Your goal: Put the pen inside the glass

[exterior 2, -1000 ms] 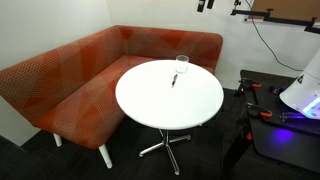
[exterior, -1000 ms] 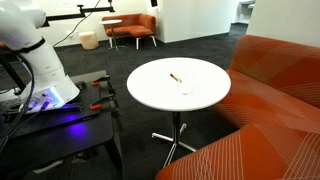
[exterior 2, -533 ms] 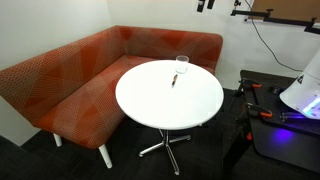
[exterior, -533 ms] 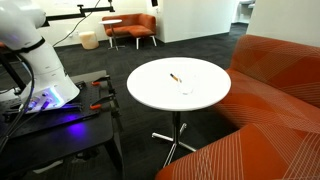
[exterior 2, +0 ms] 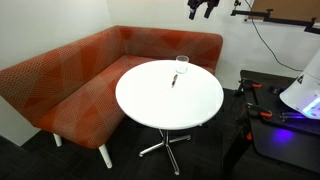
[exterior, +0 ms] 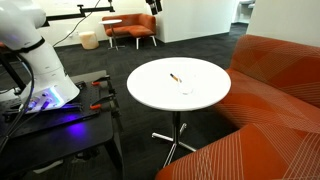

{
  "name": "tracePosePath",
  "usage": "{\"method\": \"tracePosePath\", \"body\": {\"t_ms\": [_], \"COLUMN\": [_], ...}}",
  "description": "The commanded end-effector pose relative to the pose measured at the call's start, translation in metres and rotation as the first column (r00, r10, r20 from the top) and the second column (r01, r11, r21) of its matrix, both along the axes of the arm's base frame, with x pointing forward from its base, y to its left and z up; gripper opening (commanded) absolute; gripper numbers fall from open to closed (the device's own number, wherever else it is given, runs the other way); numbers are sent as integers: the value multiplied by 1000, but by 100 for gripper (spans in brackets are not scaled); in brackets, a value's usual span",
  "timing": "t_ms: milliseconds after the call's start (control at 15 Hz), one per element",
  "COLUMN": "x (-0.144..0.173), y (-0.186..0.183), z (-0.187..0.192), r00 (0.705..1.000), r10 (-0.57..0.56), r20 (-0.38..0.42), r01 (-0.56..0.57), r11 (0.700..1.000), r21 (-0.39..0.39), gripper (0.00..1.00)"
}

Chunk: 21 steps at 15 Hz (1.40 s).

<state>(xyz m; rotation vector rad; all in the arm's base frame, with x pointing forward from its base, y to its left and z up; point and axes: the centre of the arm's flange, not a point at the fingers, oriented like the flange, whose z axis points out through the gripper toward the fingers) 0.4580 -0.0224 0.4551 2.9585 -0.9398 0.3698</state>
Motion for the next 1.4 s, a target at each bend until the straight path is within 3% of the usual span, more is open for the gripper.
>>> {"method": "tracePosePath", "body": {"t_ms": [0,333,733,867,1133,1333], "x": [-7,-13,-15,-18,-17,-2], "y": [19,41,47,46,44,39], "z": [-25,-54,-91,-83,-96,-103], "r00": [993,969,915,928,928,882], "r10": [-107,-234,-396,-368,-370,-469], "r20": [38,72,81,60,32,57], "r01": [108,237,403,372,371,472], "r11": [994,971,909,923,922,877], "r21": [-27,-21,-105,-99,-105,-91], "gripper": [100,100,100,100,100,100]}}
